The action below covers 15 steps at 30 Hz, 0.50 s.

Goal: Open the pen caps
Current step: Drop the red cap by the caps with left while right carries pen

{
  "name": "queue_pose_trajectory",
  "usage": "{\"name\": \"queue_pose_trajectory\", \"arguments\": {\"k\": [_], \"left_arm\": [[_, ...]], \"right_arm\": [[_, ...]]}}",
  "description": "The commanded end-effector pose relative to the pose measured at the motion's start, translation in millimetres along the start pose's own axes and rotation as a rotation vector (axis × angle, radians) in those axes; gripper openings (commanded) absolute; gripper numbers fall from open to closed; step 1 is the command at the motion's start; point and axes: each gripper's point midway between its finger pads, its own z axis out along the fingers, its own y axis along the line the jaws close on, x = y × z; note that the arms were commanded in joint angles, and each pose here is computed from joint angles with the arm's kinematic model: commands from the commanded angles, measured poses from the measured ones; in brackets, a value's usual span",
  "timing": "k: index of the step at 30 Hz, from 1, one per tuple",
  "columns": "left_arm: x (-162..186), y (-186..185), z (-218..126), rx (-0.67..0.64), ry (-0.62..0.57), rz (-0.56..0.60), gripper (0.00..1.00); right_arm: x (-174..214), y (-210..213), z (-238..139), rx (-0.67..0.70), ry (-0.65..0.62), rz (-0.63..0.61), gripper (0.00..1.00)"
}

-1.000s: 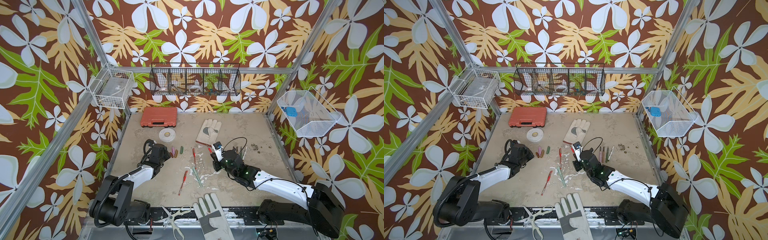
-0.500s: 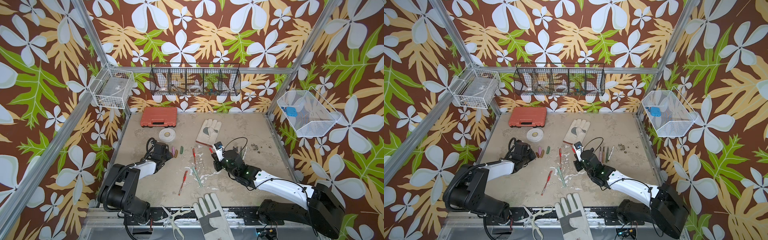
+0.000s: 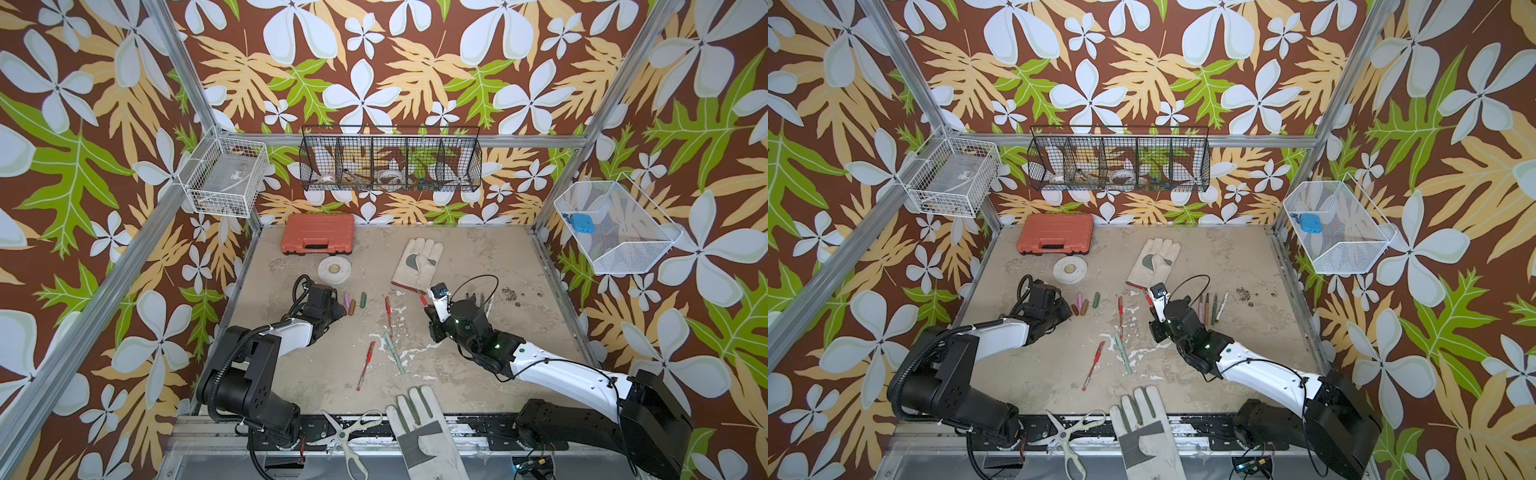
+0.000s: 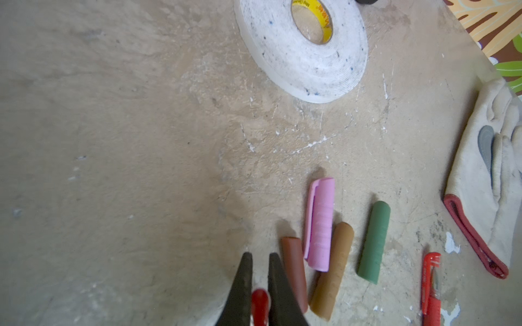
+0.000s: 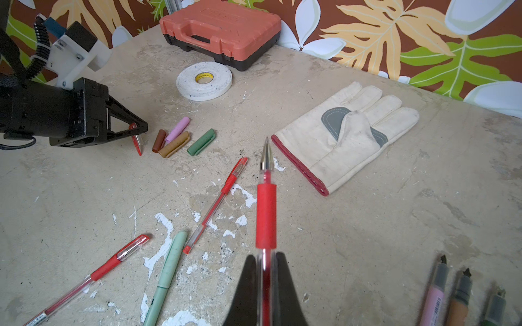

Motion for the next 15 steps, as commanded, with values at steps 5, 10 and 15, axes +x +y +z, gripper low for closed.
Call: {"name": "queue_pose_trajectory", "arguments": {"k": [5,10,15], "left_arm": [[-5.0,1.0,-3.8,-0.005,-0.019,0.006,0.28],[-11.6,-1.8,-15.1,0.015,-0.056,-0.004,0.51],[-21.1,-14.8,-33.1,0.1,-0.109,0.004,0.58]], "right_arm": [[-5.1,-2.7,-1.2,-0.006,-0.02,0.031,0.0],[-6.3,-3.9,-3.9,-0.007,-0.031,0.037,0.0],[-4.9,-19.5,-4.7,0.037,-0.033,0.09,0.0]]}}
